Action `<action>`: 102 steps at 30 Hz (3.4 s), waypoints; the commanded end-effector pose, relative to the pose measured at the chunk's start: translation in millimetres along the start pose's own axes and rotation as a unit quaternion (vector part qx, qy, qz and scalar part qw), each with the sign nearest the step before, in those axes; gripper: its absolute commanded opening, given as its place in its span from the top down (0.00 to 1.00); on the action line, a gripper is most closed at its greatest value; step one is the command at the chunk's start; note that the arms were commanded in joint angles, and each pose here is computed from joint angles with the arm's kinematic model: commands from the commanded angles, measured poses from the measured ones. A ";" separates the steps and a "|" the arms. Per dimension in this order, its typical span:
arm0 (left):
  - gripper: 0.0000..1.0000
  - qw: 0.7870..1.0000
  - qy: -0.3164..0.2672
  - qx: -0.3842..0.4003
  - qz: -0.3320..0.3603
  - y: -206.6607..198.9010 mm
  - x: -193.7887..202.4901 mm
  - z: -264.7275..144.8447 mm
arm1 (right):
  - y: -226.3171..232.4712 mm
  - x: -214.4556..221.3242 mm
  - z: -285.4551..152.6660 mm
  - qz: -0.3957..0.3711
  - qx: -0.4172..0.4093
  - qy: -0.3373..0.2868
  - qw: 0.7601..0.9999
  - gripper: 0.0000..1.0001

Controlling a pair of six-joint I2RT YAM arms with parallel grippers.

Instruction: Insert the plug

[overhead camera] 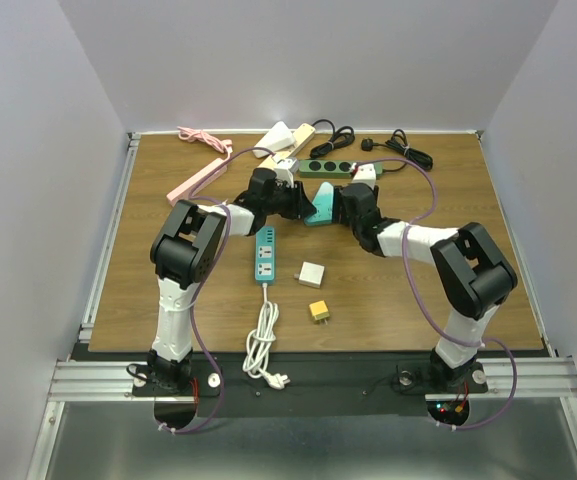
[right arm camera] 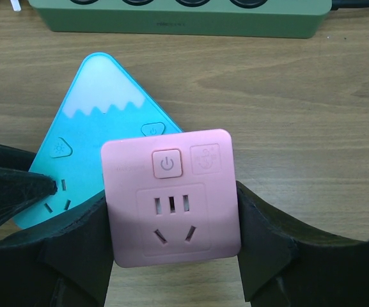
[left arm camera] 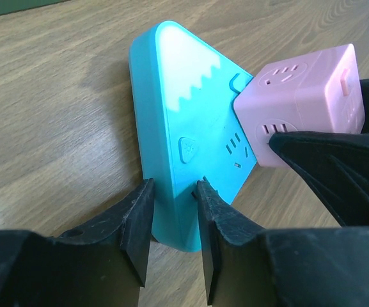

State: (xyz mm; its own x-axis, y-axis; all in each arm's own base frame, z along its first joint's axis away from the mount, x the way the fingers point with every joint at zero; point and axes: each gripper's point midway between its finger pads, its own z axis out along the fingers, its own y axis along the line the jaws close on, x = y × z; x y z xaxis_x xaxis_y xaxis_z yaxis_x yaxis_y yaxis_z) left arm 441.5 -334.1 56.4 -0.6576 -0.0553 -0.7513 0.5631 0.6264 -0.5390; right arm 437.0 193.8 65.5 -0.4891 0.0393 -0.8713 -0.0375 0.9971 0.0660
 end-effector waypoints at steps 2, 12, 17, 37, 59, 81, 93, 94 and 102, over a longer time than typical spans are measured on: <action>0.80 0.992 0.073 0.104 -0.006 -54.5 34.8 3.2 | -13.2 169.9 -26.7 -0.038 -0.010 0.276 0.960 1.00; 0.81 0.990 0.082 0.112 0.010 -56.8 37.1 2.9 | -4.5 185.6 -24.4 -0.019 -0.024 0.305 0.952 1.00; 0.81 0.991 0.083 0.104 0.005 -55.1 39.6 0.4 | -8.0 169.1 -27.3 -0.010 -0.001 0.293 0.956 0.95; 0.84 0.996 0.066 0.056 -0.022 -52.5 40.3 -19.6 | -24.7 22.8 -87.7 0.010 0.009 0.104 0.994 0.06; 0.05 0.993 -0.033 -0.105 0.035 -73.8 18.6 -109.4 | -45.0 -22.2 -121.5 0.038 0.040 0.039 0.998 0.00; 0.02 0.988 0.074 -0.113 0.073 -100.6 97.2 -85.1 | -65.9 -32.1 -155.2 0.064 0.052 0.005 0.997 0.00; 0.04 0.980 0.116 -0.129 0.100 -91.5 120.2 -83.3 | -62.2 -24.9 -152.1 0.064 0.045 0.018 0.997 0.00; 0.05 0.979 0.121 -0.131 0.100 -89.4 123.2 -82.6 | -59.7 -26.3 -154.1 0.068 0.037 0.016 0.997 0.00; 0.46 0.981 0.136 -0.111 0.088 -94.5 131.9 -76.6 | -34.1 -19.3 -173.0 0.090 -0.056 0.034 0.994 0.00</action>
State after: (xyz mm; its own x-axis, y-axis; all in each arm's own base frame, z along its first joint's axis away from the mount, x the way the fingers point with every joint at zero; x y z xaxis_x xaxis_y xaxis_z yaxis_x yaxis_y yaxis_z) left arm 267.2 -331.4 35.3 -0.6822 0.2462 -0.6885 0.5559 0.7863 -0.2697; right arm 308.7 132.8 156.5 -0.5442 0.1701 -0.8216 0.0324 0.9828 0.1820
